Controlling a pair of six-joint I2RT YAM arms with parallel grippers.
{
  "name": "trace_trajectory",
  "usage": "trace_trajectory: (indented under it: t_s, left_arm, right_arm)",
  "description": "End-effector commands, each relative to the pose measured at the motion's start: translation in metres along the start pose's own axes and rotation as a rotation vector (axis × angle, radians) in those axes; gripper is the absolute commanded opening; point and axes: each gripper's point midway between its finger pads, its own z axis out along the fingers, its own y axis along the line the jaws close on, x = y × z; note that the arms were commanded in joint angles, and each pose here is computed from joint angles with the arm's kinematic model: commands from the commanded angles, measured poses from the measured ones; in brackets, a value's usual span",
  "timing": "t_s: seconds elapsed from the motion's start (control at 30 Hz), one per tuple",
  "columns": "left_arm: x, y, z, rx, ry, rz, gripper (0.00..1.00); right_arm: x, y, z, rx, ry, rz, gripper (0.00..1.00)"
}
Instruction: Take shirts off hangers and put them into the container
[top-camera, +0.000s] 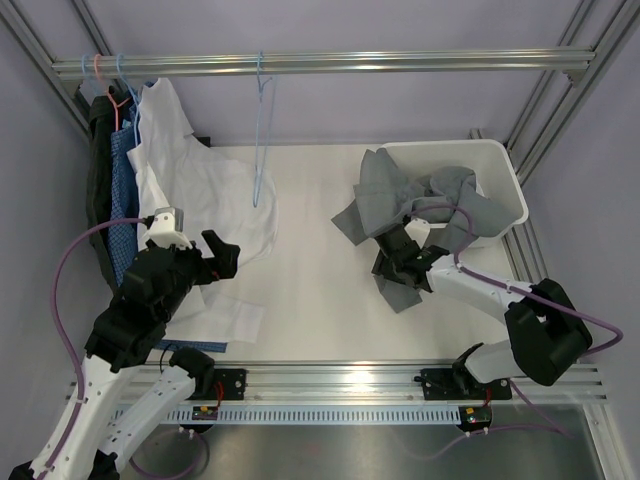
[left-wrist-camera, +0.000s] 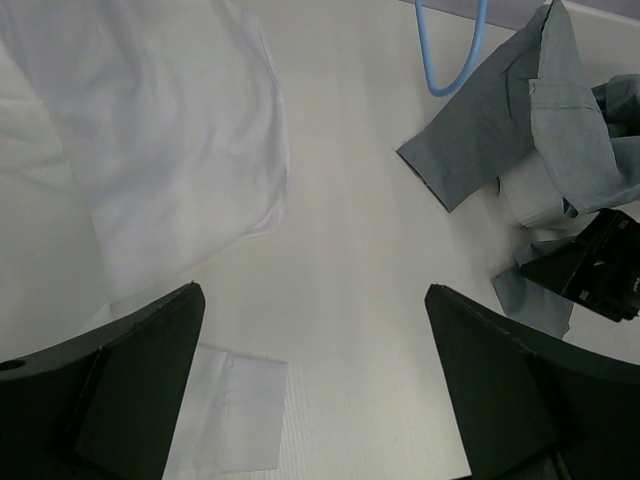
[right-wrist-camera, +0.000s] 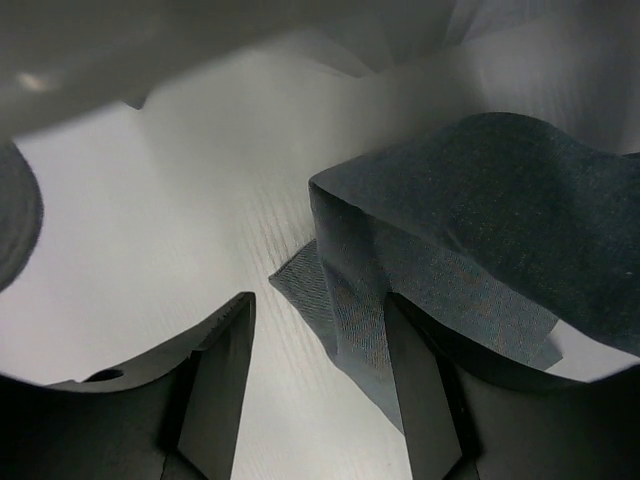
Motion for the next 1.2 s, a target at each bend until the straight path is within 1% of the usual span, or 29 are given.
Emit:
trace_trajectory:
  t_s: [0.0, 0.07, 0.13, 0.17, 0.23, 0.3, 0.37, 0.43, 0.57, 0.77, 1.03, 1.17]
  left_arm:
    - [-0.007, -0.004, -0.001, 0.021, -0.024, 0.008, 0.99]
    - [-0.009, -0.003, -0.002, 0.015, -0.035, 0.011, 0.99]
    - [-0.01, -0.002, -0.003, 0.014, -0.039, 0.013, 0.99]
    - [-0.01, -0.003, -0.003, 0.015, -0.038, 0.016, 0.99]
    - [-0.011, -0.003, -0.004, 0.015, -0.041, 0.017, 0.99]
    - [-0.013, -0.002, -0.006, 0.017, -0.05, 0.018, 0.99]
    - [-0.015, -0.003, -0.007, 0.023, -0.063, 0.02, 0.99]
    - [-0.015, -0.002, -0.008, 0.025, -0.071, 0.021, 0.99]
    - [-0.015, -0.001, -0.008, 0.027, -0.078, 0.031, 0.99]
    - [-0.01, 0.0, -0.01, 0.05, -0.106, 0.025, 0.99]
    - [-0.006, -0.001, -0.014, 0.068, -0.105, 0.023, 0.99]
    - [-0.006, -0.003, -0.015, 0.079, -0.111, 0.021, 0.99]
  right_arm:
    - [0.032, -0.027, 0.004, 0.097, 0.099, 0.029, 0.62]
    - [0.027, -0.017, -0.003, 0.03, 0.072, 0.001, 0.63]
    - [0.012, -0.009, -0.02, -0.035, 0.027, -0.023, 0.66]
    - [-0.002, -0.004, -0.033, -0.072, -0.012, -0.018, 0.71]
    - [-0.012, -0.011, -0.047, -0.056, -0.042, -0.064, 0.77]
    - [-0.03, -0.009, -0.068, -0.077, -0.093, -0.082, 0.83]
    - [-0.035, -0.011, -0.082, -0.095, -0.101, -0.147, 0.87]
    - [-0.029, -0.015, -0.085, -0.092, -0.063, -0.205, 0.89]
    - [-0.001, -0.014, -0.081, -0.085, 0.031, -0.278, 0.9]
    - [0.031, -0.011, -0.066, 0.01, 0.047, -0.416, 0.9]
    - [0.038, -0.007, -0.041, 0.119, 0.034, -0.39, 0.89]
    - [0.05, -0.016, -0.02, 0.198, 0.05, -0.379, 0.88]
